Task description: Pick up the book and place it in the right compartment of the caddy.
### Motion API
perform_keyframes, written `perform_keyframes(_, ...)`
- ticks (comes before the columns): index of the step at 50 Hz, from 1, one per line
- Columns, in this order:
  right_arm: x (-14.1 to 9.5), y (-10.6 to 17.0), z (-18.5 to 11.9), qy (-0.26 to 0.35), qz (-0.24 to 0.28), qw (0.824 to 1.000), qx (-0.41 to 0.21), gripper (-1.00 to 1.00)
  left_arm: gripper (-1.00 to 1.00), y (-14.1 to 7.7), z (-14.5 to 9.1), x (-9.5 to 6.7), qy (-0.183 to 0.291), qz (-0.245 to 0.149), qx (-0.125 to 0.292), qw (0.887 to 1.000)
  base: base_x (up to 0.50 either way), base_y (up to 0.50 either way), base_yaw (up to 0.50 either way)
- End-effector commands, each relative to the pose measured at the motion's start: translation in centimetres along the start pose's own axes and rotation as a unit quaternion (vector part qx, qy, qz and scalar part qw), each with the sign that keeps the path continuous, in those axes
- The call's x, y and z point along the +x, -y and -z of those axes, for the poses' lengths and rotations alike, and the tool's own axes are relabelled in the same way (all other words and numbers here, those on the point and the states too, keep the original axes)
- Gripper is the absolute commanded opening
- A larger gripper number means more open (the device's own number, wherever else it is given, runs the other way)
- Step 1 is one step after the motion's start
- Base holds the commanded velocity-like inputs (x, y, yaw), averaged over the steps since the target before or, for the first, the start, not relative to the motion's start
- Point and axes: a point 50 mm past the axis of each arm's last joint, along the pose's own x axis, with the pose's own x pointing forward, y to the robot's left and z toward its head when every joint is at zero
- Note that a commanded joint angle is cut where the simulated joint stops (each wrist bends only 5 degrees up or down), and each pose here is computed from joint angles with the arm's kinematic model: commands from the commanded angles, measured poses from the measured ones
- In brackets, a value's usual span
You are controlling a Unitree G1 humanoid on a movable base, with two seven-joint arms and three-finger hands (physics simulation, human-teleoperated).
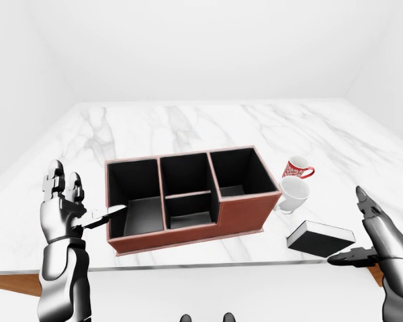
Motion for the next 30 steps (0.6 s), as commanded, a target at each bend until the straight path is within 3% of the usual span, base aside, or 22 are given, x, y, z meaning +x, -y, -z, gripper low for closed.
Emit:
perform_keyframes(1,0.8,-0.9,0.4,-0.004,-0.007,1.000,0.003,1.00,1.00,0.0,0.1,0.0,0.000,0.001,0.000,1.000,0.00,0.00,0.00)
perform_keyframes(30,3.5,-1.6,0.5,-0.009,-0.003,1.000,0.016,1.00,1.00,0.2,0.1,0.0,-0.001,0.003,0.001,1.000,0.00,0.00,0.00)
